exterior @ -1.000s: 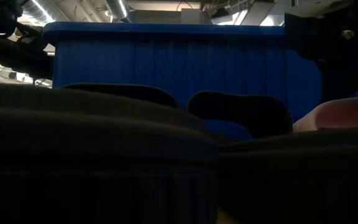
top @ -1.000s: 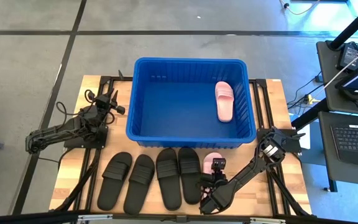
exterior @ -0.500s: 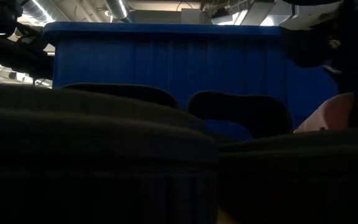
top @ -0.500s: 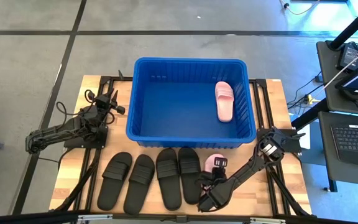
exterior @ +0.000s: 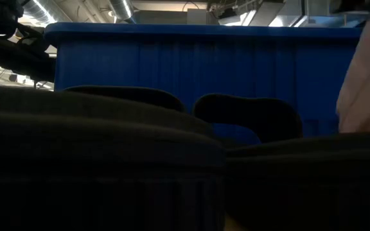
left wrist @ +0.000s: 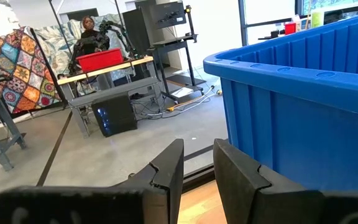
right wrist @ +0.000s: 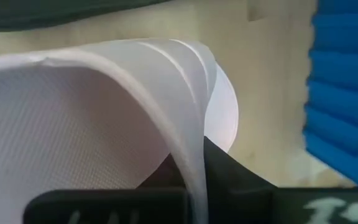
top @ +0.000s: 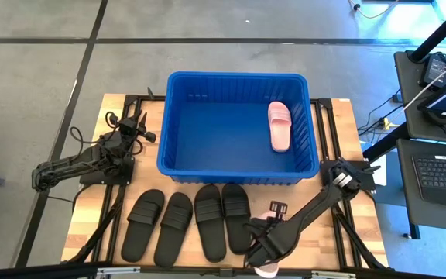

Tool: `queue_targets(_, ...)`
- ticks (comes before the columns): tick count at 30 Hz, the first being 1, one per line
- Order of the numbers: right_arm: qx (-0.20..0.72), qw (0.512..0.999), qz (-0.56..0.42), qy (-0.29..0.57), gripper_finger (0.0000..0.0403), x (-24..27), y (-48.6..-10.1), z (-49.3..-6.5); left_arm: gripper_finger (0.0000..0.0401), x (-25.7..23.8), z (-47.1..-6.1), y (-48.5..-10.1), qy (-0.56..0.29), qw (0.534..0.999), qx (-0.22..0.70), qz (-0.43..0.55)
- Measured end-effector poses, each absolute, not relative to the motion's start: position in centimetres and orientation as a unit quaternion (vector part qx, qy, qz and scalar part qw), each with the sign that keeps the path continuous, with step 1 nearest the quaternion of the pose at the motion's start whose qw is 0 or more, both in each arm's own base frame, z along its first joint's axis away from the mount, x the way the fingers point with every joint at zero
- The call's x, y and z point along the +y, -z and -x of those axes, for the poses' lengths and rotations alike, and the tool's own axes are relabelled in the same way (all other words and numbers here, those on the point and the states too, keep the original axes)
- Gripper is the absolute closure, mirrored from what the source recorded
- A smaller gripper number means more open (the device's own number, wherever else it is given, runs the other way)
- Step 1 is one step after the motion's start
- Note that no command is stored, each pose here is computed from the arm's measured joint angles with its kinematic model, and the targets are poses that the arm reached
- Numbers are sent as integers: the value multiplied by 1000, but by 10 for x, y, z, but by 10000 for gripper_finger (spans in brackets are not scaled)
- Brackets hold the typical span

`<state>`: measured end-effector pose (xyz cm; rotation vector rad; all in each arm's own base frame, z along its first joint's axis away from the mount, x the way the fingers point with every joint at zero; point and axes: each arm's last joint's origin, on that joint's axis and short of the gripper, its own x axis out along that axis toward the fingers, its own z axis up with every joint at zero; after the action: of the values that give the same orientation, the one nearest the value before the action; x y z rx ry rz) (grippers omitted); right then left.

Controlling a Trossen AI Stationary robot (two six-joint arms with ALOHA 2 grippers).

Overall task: Pick and place slides into bin
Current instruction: Put the pink slipper into the blue bin

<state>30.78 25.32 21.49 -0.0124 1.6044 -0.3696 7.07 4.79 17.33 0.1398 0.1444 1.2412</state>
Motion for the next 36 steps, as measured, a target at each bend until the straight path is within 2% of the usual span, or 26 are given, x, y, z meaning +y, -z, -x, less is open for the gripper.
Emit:
queue_targets(11,641,752,-112,108,391,230,-321,-304,319,48,-71,-173,-579,810,67,-65)
queue_targets(18,569,804,-135,108,391,198,-380,-307,319,48,-71,-173,-579,810,67,-65)
queue_targets(22,522,844,-98,76,391,183,-407,-311,319,48,-71,-173,-579,810,67,-65)
queue_targets(25,488,866,-60,85,391,165,-419,-311,319,48,-71,-173,-579,810,67,-65)
queue_targets(30,458,878,-21,134,391,126,-434,-310,319,48,-71,-173,-579,810,67,-65)
queue_targets(36,458,868,96,163,391,82,-440,-318,319,48,-71,-173,-579,810,67,-65)
